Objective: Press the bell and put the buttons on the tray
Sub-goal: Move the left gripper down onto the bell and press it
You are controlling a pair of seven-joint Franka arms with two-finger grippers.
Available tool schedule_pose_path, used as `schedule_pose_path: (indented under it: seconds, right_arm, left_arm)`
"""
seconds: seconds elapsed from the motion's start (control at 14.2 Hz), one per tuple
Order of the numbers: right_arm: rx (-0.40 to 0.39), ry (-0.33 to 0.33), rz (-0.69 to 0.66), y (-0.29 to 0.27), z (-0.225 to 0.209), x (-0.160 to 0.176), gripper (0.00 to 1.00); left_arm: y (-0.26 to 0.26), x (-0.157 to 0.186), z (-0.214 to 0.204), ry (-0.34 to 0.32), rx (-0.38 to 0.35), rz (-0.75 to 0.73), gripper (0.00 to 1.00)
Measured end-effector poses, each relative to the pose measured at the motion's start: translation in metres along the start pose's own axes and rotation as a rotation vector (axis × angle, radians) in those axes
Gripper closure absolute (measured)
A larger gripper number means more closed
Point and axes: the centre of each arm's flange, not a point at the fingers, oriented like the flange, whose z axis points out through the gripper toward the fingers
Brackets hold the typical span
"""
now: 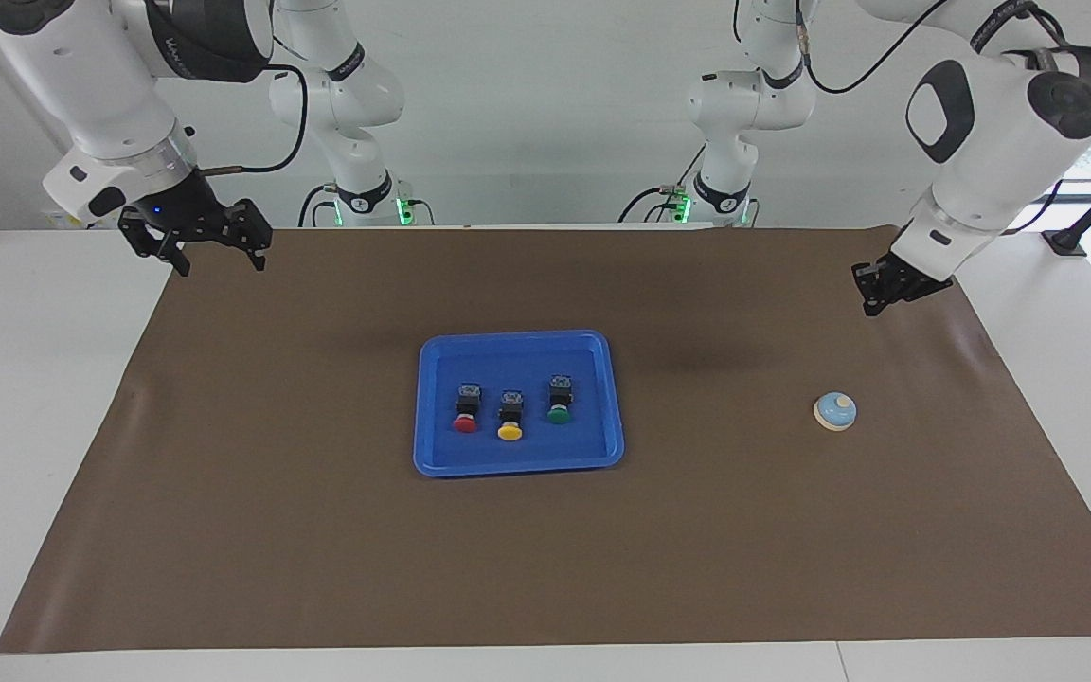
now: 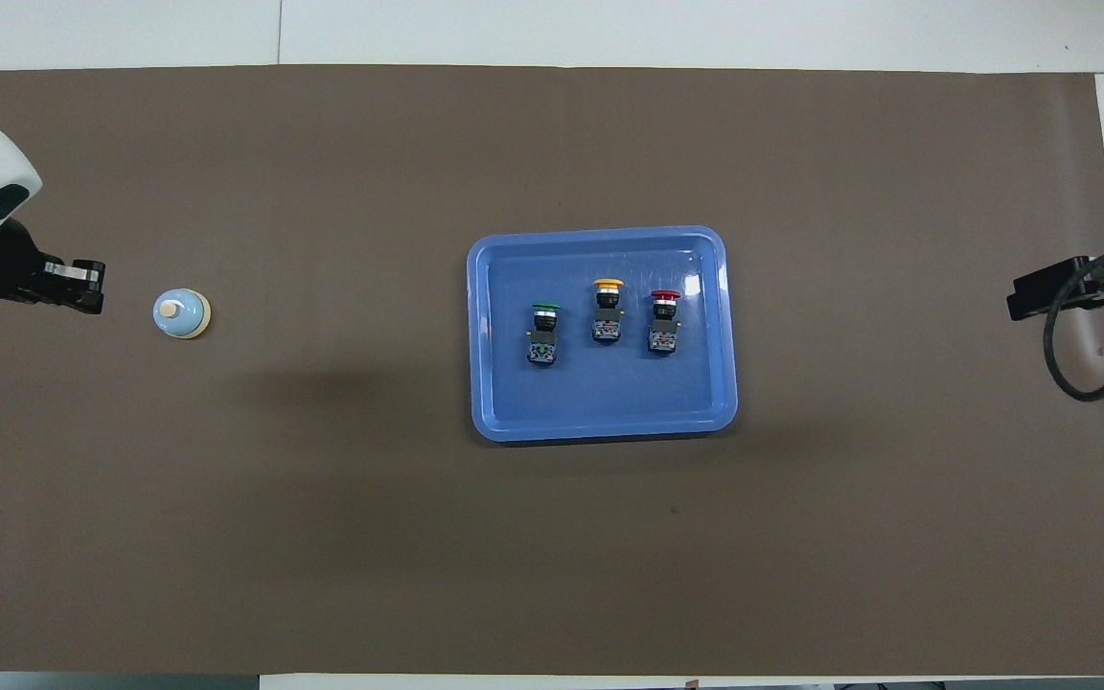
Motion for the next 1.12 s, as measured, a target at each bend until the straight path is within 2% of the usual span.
schedule_pose_path:
  seconds: [0.21, 0.42, 0.91, 1.12]
  right_arm:
    - [0.000, 0.000, 0.000, 0.000, 0.000, 0.000, 0.00]
    - [0.000, 0.000, 0.000, 0.000, 0.000, 0.000, 0.00]
    - [0.000, 0.000, 0.000, 0.000, 0.000, 0.000, 0.00]
    - [0.000, 0.000, 0.000, 0.000, 0.000, 0.000, 0.00]
  left_arm:
    - [-0.006, 0.022, 0.067, 0.034, 0.009, -0.009, 0.99]
    - [-0.020, 0.025, 0.119, 0.048, 0.014, -0.030, 0.99]
    - [-0.030, 0.016, 0.170, 0.059, 0.017, -0.047, 0.99]
    - [-0.029, 0.015, 0.168, 0.070, 0.018, -0.041, 0.99]
